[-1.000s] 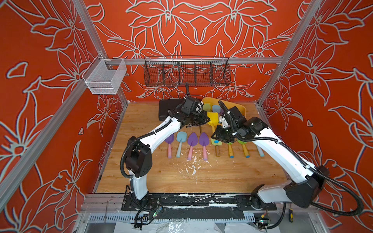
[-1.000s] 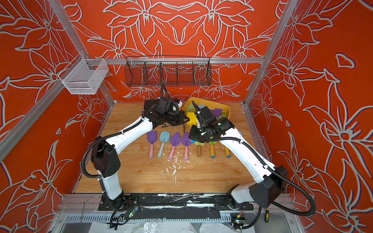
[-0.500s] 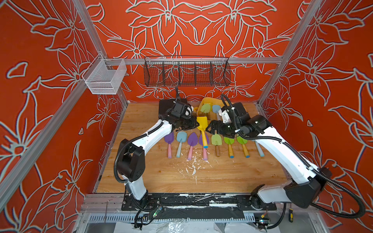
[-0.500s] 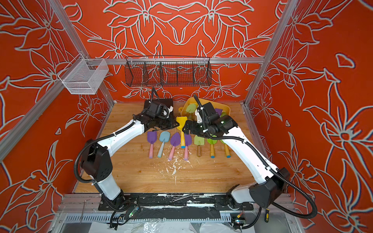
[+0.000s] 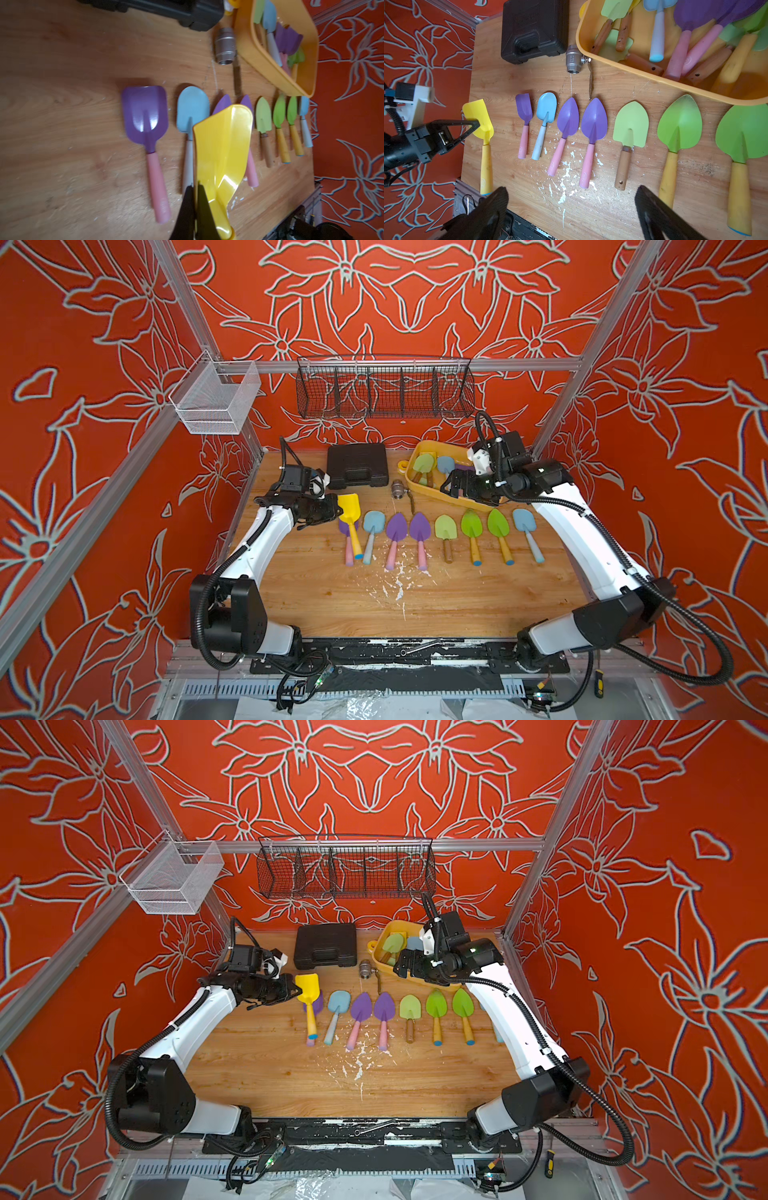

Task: Take the shovel out of the storage box
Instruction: Place the shovel at the center of the board.

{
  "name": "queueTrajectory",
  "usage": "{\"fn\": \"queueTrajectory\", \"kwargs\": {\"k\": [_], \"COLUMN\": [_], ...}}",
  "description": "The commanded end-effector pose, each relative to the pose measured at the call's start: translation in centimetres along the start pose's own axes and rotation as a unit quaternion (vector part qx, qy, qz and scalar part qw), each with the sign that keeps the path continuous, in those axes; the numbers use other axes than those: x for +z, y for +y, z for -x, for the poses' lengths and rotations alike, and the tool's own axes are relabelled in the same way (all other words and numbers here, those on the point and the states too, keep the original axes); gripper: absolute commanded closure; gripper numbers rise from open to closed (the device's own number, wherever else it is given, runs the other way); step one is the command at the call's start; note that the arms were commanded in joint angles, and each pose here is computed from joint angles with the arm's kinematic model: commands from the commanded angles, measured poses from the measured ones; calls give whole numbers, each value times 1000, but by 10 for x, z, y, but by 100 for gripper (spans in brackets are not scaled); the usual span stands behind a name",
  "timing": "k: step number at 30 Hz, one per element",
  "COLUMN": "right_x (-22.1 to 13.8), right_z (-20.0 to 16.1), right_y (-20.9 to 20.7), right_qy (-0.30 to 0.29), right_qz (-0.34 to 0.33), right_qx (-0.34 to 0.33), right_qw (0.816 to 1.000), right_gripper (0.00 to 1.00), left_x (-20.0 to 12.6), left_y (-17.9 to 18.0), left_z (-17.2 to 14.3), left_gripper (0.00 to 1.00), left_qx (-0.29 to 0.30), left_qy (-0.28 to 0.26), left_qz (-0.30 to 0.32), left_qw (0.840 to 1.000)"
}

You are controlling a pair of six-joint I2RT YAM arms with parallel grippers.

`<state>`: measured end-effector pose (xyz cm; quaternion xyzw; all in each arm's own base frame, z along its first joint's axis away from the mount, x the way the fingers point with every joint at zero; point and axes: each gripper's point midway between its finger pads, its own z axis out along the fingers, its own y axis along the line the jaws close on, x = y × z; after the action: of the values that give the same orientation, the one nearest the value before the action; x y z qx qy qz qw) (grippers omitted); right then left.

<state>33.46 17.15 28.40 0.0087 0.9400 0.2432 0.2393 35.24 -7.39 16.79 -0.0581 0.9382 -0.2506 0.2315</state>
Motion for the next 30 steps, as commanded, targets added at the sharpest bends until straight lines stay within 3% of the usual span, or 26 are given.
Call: {"fn": "queueTrajectory", "kwargs": {"k": [1, 4, 11, 30], "right_x": [2, 5, 4, 17], "right_z": [-3, -2, -1, 2], "right_y": [1, -3, -9, -12], "right_qy": [21, 30, 53, 94], "right_qz": [6, 0, -17, -26], "right_qx": [-15, -19, -28, -29], "right_qw": [1000, 999, 998, 995], "right_gripper": [3, 3, 3, 3], "left_x": [-6, -7, -9, 34], "left_y": [32, 57, 98, 131], "left_z": [-12, -15, -5, 7], "left_gripper": [100, 100, 100, 100], "left_qx": [58, 75, 70, 75], "left_qy": [34, 70, 73, 105], "left_qz": [64, 109, 157, 162], "left_qw": [996, 989, 982, 978]}}
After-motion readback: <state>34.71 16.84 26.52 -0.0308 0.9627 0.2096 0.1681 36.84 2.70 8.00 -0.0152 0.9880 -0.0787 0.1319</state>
